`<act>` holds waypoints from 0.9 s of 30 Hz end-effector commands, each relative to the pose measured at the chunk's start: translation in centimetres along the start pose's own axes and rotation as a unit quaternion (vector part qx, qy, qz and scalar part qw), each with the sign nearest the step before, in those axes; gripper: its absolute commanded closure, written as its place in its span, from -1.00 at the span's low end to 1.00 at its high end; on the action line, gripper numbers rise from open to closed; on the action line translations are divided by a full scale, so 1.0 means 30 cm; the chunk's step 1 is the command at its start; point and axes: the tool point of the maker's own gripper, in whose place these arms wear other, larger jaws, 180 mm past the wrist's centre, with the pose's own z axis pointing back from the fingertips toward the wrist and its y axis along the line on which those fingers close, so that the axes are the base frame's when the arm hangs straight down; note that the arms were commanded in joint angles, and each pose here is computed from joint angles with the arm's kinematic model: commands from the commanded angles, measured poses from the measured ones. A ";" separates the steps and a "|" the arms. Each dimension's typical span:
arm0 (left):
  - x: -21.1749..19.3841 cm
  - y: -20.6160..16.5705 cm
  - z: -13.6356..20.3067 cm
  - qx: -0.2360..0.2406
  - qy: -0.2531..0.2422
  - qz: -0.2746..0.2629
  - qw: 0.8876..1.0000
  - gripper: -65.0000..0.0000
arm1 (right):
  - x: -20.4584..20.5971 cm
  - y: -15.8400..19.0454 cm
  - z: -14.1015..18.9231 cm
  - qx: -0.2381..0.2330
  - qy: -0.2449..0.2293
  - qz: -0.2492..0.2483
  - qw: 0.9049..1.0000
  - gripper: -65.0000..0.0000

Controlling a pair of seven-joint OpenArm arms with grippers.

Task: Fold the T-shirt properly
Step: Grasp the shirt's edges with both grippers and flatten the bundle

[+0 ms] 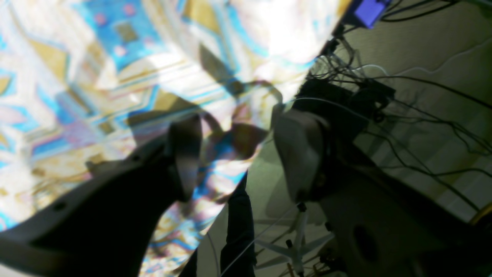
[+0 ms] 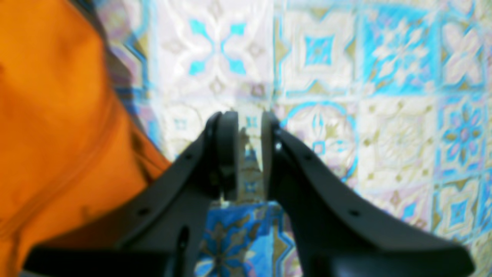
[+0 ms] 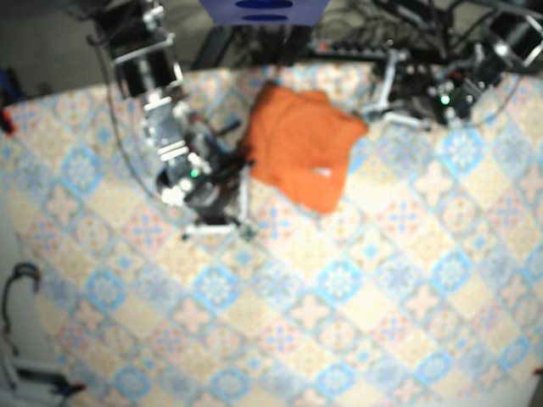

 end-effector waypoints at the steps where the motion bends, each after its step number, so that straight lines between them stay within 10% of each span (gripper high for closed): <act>1: 0.013 0.012 0.024 0.006 -0.007 -0.006 1.000 0.02 | 0.040 -0.022 0.000 -0.004 -0.016 0.000 1.000 0.71; 10: 0.080 0.019 0.070 0.020 -0.033 -0.031 0.999 0.55 | -0.050 -0.028 -0.066 0.015 0.029 -0.005 0.999 0.73; 27: 0.099 0.108 0.021 0.043 -0.024 -0.007 0.999 0.55 | -0.129 0.033 -0.088 0.036 0.047 -0.016 0.998 0.71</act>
